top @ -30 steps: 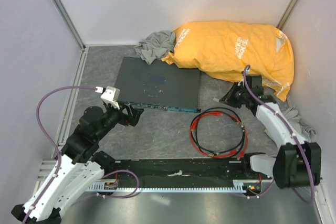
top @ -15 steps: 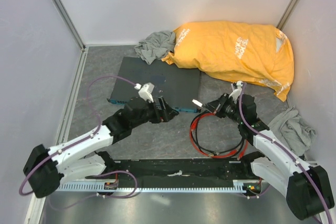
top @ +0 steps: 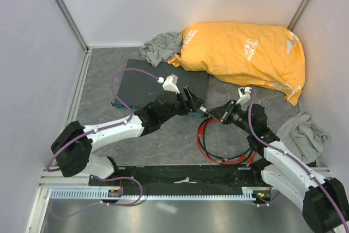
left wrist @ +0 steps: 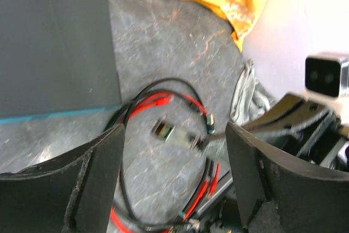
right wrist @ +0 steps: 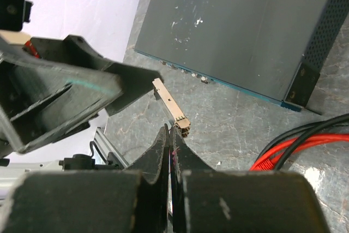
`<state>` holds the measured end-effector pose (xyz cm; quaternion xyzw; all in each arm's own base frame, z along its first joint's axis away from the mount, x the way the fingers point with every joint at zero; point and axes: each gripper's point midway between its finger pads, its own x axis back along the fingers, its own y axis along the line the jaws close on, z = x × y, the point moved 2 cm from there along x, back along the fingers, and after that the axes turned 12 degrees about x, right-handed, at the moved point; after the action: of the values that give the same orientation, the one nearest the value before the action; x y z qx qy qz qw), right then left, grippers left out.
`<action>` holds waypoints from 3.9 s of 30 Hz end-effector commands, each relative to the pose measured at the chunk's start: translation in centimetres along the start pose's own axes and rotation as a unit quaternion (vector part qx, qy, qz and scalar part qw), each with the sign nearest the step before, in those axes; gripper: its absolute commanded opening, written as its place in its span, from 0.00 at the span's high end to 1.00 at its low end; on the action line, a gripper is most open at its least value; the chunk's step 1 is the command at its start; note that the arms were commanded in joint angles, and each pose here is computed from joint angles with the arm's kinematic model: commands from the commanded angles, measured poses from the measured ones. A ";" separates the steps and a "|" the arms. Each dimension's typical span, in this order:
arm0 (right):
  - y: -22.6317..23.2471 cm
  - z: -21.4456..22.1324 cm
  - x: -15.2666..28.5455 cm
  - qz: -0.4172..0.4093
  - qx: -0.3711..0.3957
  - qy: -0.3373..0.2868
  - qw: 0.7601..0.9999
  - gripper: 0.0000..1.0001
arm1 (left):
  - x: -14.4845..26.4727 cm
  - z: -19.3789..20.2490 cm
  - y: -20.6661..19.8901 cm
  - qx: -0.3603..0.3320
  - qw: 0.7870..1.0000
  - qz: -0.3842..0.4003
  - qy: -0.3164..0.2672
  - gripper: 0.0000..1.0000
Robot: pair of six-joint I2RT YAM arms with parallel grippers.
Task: Insert the plug into the switch port
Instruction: Pick up the plug from the center of the board.
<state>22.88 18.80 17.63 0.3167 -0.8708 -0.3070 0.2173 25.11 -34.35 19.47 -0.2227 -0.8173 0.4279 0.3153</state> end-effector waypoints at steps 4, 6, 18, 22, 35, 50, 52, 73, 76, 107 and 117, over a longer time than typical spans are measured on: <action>1.4 -1.0 0.3 -0.030 0.043 -0.026 0.998 1.00 | -2.0 -0.4 -2.0 0.037 0.999 0.015 -0.019 0.25; 1.3 -0.9 0.3 -0.028 0.050 -0.026 0.998 1.00 | -2.2 0.3 -1.6 0.040 0.999 0.010 -0.006 0.28; 0.7 0.4 0.1 -0.023 0.061 0.008 0.998 0.95 | -2.6 1.2 -1.9 0.042 0.999 0.019 0.014 0.91; 0.4 0.6 -0.3 -0.009 0.069 0.041 0.997 0.84 | -2.3 1.5 -1.2 0.023 0.999 0.027 0.017 0.98; 2.3 -0.9 -1.4 -0.035 0.089 0.070 0.993 0.52 | -0.7 2.4 -0.2 0.002 0.997 0.069 0.030 0.98; 4.3 0.7 -1.4 -0.162 0.192 0.143 0.957 0.31 | 3.3 -1.2 -0.1 -0.008 0.984 0.173 0.027 0.98; 4.9 0.7 -1.4 -0.183 0.189 0.143 0.954 0.31 | 3.9 -1.3 -0.4 -0.012 0.982 0.188 0.028 0.98; 6.6 1.1 -2.5 -0.233 0.181 0.138 0.945 0.56 | 4.8 -0.9 -3.1 -0.060 0.969 0.226 0.074 0.98; 6.8 1.2 -2.5 -0.235 0.181 0.137 0.945 0.66 | 4.6 -0.8 -3.3 -0.068 0.969 0.223 0.083 0.98; 4.2 1.0 -3.7 0.012 -0.077 0.048 0.996 1.00 | 5.7 1.1 -0.3 -0.251 0.967 0.025 -0.018 0.24; 5.2 1.8 -4.1 -0.003 -0.083 0.056 0.995 1.00 | 4.1 0.9 0.0 -0.250 0.967 -0.009 -0.044 0.36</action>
<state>22.25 24.84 17.65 0.3074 -0.8298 -0.3451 0.3130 20.36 -31.65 18.17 -0.2825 -0.9005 0.2093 0.2557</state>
